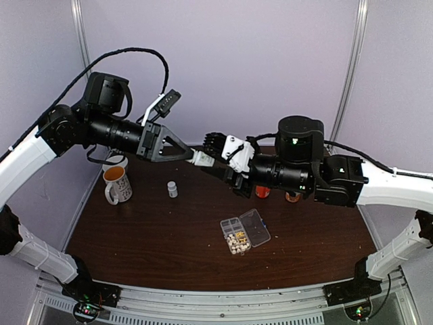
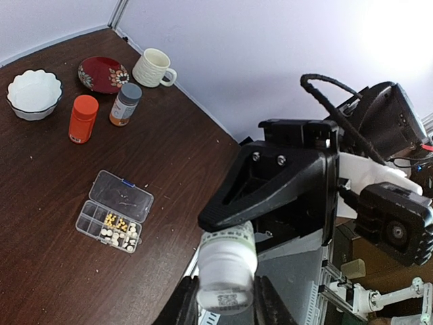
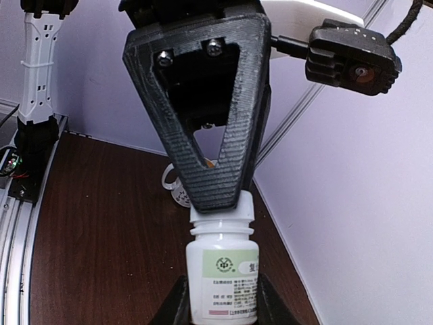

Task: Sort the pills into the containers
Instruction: Screw the lid of the pill bottle onto the pill bottle.

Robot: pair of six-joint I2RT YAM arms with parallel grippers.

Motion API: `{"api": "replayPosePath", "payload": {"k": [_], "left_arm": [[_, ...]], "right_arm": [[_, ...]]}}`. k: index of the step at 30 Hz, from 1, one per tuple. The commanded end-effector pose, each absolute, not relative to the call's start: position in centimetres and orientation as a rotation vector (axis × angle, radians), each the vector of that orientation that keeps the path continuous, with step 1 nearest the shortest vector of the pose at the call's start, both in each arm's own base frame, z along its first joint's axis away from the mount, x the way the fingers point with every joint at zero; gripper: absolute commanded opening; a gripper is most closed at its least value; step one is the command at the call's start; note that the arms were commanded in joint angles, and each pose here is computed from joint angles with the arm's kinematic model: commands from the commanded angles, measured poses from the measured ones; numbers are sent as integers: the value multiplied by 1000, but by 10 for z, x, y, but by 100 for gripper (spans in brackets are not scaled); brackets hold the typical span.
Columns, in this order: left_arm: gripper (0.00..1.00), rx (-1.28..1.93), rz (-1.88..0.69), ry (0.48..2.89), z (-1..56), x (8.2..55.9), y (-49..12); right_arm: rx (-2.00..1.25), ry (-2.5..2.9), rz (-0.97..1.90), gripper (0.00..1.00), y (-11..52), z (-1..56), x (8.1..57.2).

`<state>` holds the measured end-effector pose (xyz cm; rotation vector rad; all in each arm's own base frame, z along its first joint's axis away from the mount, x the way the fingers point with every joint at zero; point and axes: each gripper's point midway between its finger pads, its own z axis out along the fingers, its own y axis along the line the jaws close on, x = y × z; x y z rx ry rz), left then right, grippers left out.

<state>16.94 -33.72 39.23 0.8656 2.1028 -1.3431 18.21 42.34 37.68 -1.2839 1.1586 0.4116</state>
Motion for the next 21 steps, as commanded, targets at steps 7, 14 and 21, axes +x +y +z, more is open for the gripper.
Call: {"api": "replayPosePath", "payload": {"k": [7,14,21], "left_arm": [[2,1161,-1329,1814,412,152,-342],[0,1436,-1152,1512,406,136,-343],[6,1590,-934,1347,384,141,-346]], "right_arm": [[-1254,1094,794,0,427,422,146],[-1325,1102,1083,0,428,430,127],[-1346,1177,1229,0,428,423,128]]}}
